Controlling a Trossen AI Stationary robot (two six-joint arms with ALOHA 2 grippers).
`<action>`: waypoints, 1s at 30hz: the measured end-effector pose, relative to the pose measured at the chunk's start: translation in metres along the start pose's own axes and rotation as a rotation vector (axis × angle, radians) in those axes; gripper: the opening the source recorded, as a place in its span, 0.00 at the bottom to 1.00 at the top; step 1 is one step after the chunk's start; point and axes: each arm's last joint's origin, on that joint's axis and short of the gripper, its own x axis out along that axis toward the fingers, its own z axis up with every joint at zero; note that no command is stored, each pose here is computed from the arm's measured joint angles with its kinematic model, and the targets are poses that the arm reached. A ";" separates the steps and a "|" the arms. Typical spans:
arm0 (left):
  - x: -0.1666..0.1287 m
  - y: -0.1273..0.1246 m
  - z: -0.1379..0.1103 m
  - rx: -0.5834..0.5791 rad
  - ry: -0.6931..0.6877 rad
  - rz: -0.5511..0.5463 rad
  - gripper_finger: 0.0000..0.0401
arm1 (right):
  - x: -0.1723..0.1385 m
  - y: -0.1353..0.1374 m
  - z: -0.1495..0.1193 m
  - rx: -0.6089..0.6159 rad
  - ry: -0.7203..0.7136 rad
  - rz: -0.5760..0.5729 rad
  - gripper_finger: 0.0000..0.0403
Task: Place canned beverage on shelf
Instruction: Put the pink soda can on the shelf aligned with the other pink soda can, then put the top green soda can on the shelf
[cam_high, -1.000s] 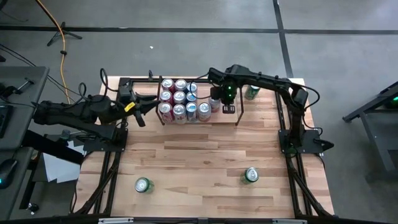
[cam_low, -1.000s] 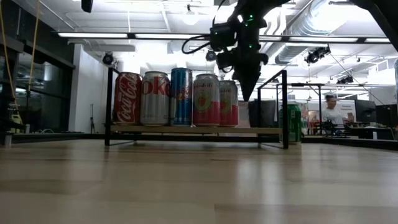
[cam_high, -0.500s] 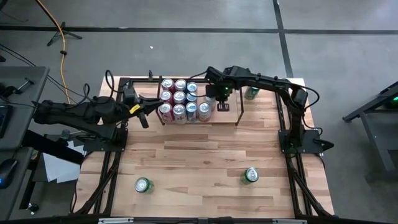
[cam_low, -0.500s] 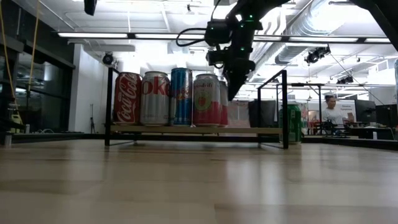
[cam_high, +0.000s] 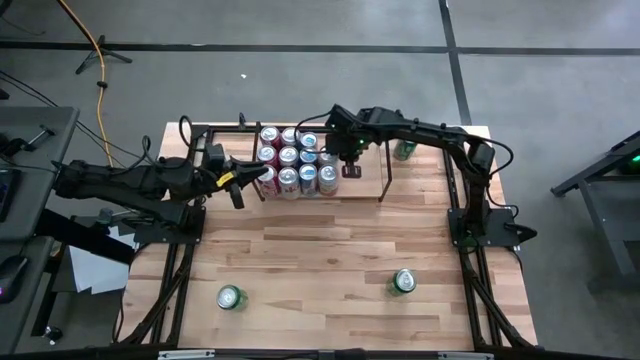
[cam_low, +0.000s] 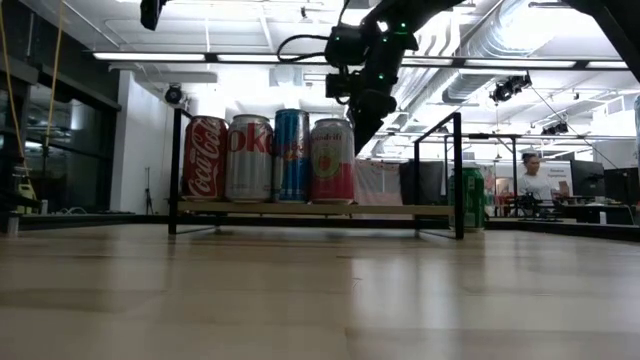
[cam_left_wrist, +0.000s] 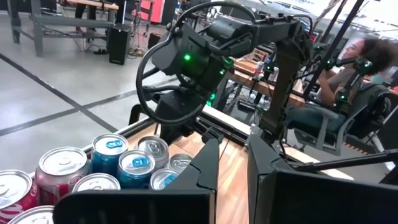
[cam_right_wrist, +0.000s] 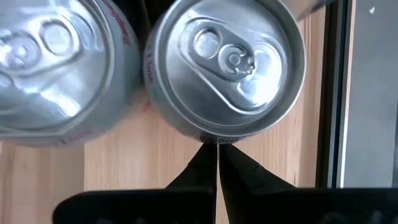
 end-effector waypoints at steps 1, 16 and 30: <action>0.000 0.000 0.000 -0.001 0.001 0.000 0.00 | 0.000 0.001 0.001 -0.002 -0.004 -0.001 0.00; -0.022 0.011 0.010 0.085 -0.034 -0.030 0.00 | -0.071 0.002 -0.025 0.153 0.035 -0.063 0.00; -0.019 -0.001 0.015 0.243 -0.080 -0.261 0.00 | -0.193 0.107 -0.033 0.410 -0.359 0.069 0.00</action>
